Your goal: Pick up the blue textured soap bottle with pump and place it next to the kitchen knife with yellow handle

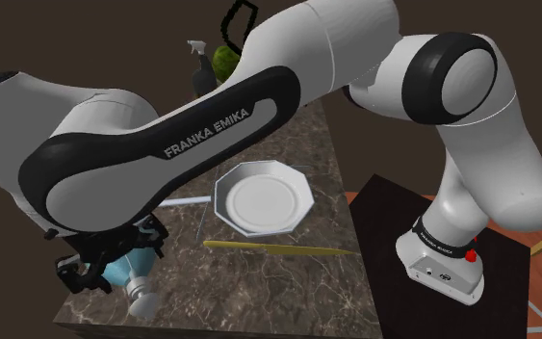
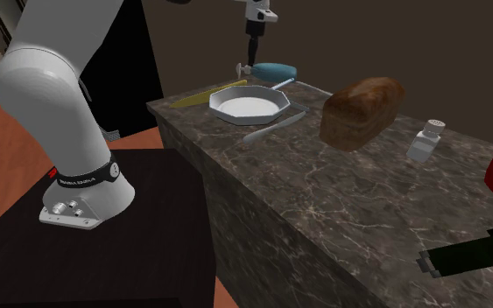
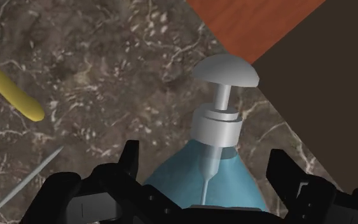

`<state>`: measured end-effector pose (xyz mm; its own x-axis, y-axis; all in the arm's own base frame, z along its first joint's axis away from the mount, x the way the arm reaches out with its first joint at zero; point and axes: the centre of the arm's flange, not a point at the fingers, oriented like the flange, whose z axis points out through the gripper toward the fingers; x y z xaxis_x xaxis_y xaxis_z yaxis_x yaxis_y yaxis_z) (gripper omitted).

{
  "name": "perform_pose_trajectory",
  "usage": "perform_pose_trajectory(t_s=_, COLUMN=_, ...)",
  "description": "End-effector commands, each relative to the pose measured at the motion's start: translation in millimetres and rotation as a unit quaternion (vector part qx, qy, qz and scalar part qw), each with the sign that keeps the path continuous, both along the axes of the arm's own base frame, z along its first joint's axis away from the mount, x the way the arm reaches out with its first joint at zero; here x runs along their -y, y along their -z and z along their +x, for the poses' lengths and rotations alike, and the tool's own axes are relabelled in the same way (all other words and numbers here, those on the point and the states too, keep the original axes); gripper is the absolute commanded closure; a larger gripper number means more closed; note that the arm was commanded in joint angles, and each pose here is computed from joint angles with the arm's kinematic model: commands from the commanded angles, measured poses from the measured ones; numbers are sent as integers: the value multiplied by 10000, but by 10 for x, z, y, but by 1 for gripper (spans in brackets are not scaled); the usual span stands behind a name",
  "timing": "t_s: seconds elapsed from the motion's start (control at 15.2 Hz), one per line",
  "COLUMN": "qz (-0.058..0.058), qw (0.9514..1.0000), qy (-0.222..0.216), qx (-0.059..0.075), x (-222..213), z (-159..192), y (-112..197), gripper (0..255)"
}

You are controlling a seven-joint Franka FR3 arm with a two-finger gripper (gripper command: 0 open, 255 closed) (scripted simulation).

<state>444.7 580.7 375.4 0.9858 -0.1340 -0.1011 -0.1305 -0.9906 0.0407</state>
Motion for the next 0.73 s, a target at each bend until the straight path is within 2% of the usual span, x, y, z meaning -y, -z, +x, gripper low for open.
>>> perform_pose_trajectory(t_s=0.0, qz=0, qw=10000, qy=1, qx=2, x=-13, z=28, y=-212, gripper=0)
perform_pose_trajectory(t_s=0.13, qz=0, qw=10000, qy=1, qx=2, x=-19, z=53, y=-447, gripper=0)
perform_pose_trajectory(t_s=0.66, qz=0, qw=10000, qy=1, qx=2, x=-19, z=53, y=-446, gripper=0)
